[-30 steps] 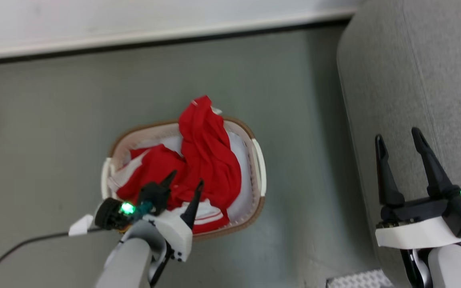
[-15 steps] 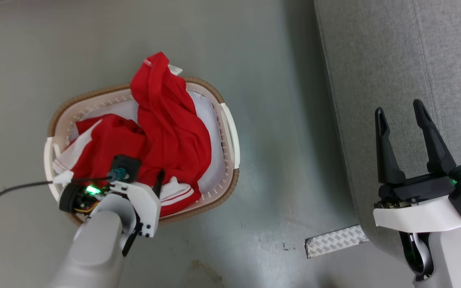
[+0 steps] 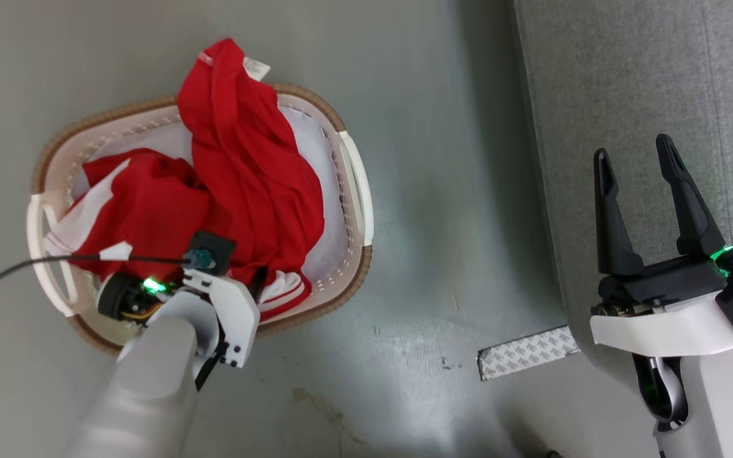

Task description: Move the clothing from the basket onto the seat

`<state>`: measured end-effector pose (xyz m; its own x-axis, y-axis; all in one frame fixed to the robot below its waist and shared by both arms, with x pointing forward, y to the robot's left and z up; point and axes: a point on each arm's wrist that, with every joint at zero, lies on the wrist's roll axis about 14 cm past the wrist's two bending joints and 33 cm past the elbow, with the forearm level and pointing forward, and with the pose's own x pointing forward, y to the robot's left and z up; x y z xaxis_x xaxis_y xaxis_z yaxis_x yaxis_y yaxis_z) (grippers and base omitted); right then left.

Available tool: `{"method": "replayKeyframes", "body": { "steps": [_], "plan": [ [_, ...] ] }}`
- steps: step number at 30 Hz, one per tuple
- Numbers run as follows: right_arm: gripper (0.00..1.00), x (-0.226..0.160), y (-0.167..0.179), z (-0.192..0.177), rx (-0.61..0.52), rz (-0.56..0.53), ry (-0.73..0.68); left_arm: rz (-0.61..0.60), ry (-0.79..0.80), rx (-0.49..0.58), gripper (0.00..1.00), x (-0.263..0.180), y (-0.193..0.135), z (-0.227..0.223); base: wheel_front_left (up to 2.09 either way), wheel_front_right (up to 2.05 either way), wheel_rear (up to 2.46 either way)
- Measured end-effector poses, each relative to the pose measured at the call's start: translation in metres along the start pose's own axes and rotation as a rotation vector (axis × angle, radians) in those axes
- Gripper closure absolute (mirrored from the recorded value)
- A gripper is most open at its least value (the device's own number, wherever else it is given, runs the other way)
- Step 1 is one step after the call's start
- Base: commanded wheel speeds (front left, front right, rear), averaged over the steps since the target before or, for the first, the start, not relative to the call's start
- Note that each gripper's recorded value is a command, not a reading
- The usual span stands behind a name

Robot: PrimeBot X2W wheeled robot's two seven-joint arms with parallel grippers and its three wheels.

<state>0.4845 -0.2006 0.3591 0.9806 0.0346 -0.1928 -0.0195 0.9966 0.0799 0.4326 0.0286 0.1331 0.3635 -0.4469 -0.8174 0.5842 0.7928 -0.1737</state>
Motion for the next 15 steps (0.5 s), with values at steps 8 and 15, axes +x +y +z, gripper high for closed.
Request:
{"method": "replayKeyframes", "body": {
  "steps": [8, 15],
  "plan": [
    [0.00, 0.005, 0.000, -0.007, 0.003, 0.002, 0.010, -0.041, -0.014, 0.038, 1.00, 0.010, -0.010, 0.003, 0.00, 0.00, 0.00],
    [0.00, -0.004, 0.004, 0.011, 0.016, 0.004, -0.020, -0.023, -0.195, -0.048, 1.00, -0.013, -0.016, 0.049, 0.00, 0.00, 0.00]
  ]
}}
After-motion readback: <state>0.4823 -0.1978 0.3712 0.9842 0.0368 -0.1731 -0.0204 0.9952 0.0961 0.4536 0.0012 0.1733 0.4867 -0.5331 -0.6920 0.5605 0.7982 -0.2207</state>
